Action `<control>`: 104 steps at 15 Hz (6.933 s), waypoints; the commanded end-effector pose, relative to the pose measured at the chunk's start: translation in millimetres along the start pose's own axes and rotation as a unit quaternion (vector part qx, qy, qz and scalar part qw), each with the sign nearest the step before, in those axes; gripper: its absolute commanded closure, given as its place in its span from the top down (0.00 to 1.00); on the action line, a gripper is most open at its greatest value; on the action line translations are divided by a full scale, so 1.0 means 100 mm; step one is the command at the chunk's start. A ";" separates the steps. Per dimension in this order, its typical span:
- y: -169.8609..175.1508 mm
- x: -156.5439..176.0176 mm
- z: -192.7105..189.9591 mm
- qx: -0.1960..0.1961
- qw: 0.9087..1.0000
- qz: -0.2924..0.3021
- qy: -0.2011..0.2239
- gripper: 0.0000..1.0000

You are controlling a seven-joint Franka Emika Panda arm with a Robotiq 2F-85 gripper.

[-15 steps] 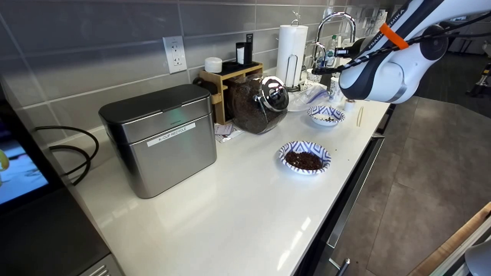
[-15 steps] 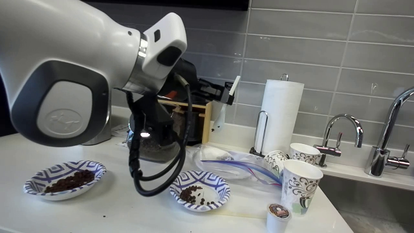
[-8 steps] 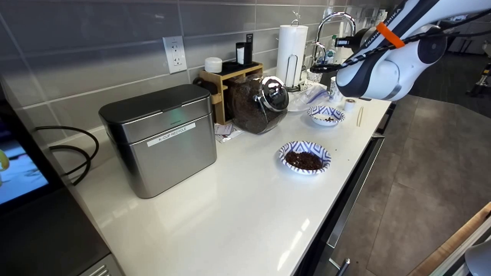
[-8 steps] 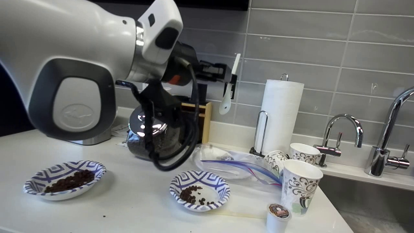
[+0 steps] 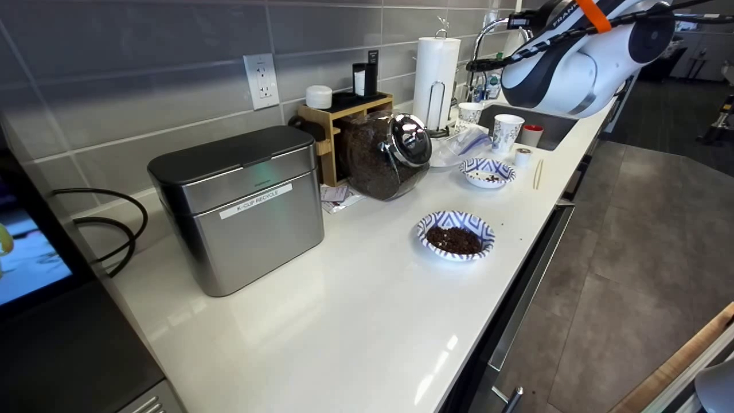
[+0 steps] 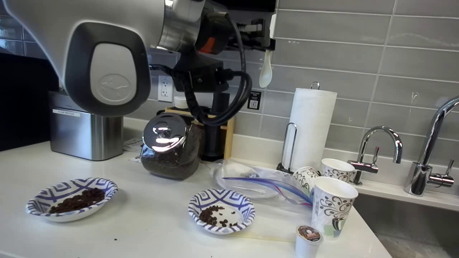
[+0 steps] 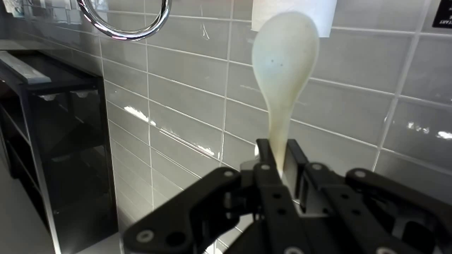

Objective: Place some contents from the bowl on the left onto the white spoon the use the spoon to place the contents into the bowl on the right.

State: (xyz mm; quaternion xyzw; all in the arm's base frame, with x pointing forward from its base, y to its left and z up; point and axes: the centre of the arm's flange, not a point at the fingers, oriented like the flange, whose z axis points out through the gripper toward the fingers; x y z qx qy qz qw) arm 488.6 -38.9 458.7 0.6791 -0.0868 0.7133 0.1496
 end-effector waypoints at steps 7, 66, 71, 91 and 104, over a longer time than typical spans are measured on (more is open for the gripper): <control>0.04 -0.54 -0.21 0.058 0.990 0.022 -0.129 0.03; -0.14 -1.74 -0.54 0.303 0.806 -0.089 -0.501 1.00; -0.12 -1.65 -0.56 0.313 0.800 -0.086 -0.504 1.00; 0.13 -1.32 -0.69 0.276 0.813 -0.102 -0.503 1.00; 0.21 -1.64 -0.91 0.274 0.831 -0.106 -0.473 1.00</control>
